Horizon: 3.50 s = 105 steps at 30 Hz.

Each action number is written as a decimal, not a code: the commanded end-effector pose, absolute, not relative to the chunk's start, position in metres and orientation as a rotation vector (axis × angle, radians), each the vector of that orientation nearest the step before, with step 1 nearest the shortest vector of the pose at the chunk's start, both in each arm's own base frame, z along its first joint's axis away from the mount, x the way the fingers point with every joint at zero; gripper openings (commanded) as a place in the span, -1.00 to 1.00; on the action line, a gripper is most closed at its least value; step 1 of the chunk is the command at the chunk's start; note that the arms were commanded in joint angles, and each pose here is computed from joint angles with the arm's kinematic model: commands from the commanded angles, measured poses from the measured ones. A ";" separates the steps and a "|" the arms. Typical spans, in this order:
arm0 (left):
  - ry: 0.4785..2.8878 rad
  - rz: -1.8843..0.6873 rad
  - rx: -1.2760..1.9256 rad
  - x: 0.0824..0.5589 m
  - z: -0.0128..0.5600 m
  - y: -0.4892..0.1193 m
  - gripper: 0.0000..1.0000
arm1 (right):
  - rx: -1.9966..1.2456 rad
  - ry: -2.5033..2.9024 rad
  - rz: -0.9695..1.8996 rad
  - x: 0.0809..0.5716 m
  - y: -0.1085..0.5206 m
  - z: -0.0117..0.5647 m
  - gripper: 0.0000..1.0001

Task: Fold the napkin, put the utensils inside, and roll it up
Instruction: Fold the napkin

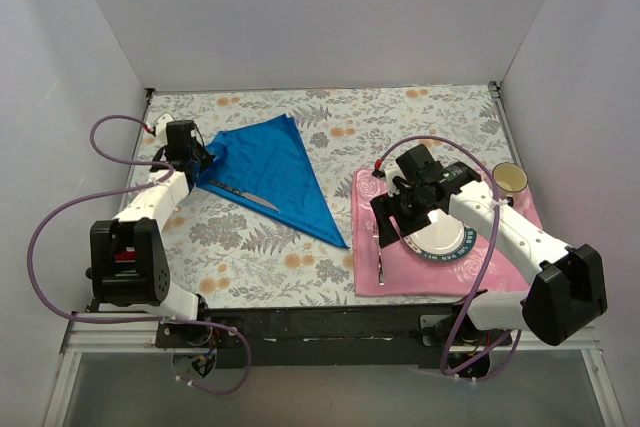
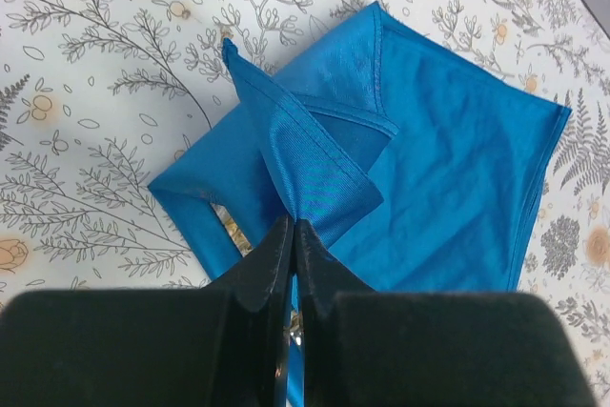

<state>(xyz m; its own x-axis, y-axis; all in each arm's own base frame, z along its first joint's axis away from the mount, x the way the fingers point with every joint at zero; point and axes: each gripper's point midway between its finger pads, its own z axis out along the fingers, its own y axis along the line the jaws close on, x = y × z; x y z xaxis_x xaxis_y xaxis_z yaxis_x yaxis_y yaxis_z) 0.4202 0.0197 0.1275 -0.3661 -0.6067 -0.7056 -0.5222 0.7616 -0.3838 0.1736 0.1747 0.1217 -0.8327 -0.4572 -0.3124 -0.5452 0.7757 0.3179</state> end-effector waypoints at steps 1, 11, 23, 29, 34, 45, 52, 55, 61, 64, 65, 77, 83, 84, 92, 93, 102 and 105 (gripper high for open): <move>2.073 -0.165 -0.777 0.405 0.133 -0.005 -1.00 | -0.798 2.702 0.626 0.175 0.178 0.129 0.47; 2.138 -0.192 -0.800 0.396 0.106 -0.024 -0.97 | -0.788 2.700 0.640 0.172 0.178 0.129 0.47; 2.200 -0.296 -0.751 0.386 0.101 -0.049 -0.43 | -0.789 2.710 0.643 0.170 0.178 0.126 0.47; 2.092 -0.315 -0.777 0.359 0.156 -0.041 0.30 | -0.792 2.705 0.641 0.172 0.179 0.127 0.47; 2.056 -0.455 -0.714 0.374 0.174 -0.050 0.41 | -0.798 2.711 0.645 0.173 0.180 0.128 0.47; 2.355 -0.240 -0.216 0.394 0.121 -0.112 0.27 | -0.793 2.705 0.634 0.172 0.178 0.130 0.47; 2.352 0.188 -0.082 0.378 0.092 -0.136 0.39 | -0.794 2.709 0.657 0.170 0.180 0.130 0.47; 2.337 0.378 0.008 0.377 0.084 -0.142 0.28 | -0.788 2.712 0.660 0.170 0.180 0.130 0.47; 2.355 0.365 0.118 0.386 0.073 -0.158 -0.08 | -0.790 2.723 0.643 0.171 0.179 0.130 0.47; 2.347 0.398 0.131 0.390 0.072 -0.157 -0.08 | -0.785 2.723 0.639 0.171 0.179 0.130 0.47; 2.344 0.419 0.132 0.391 0.071 -0.154 -0.08 | -0.783 2.723 0.640 0.171 0.179 0.129 0.47; 2.347 0.478 0.210 0.395 0.061 -0.151 -0.21 | -0.777 2.732 0.630 0.172 0.178 0.127 0.47; 2.370 0.521 0.227 0.393 0.055 -0.146 -0.26 | -0.775 2.735 0.630 0.171 0.177 0.126 0.47; 2.369 0.527 0.231 0.393 0.056 -0.146 -0.39 | -0.775 2.737 0.630 0.171 0.177 0.126 0.47; 2.357 0.567 0.234 0.392 0.063 -0.140 -0.91 | -0.779 2.739 0.638 0.170 0.178 0.125 0.47; 2.353 0.564 0.227 0.391 0.068 -0.139 -0.99 | -0.777 2.741 0.637 0.171 0.178 0.125 0.47; 2.376 0.483 0.217 0.365 0.092 -0.132 -1.00 | -0.781 2.735 0.638 0.171 0.179 0.125 0.47; 2.381 0.456 0.217 0.360 0.088 -0.132 -1.00 | -0.783 2.743 0.646 0.171 0.180 0.124 0.47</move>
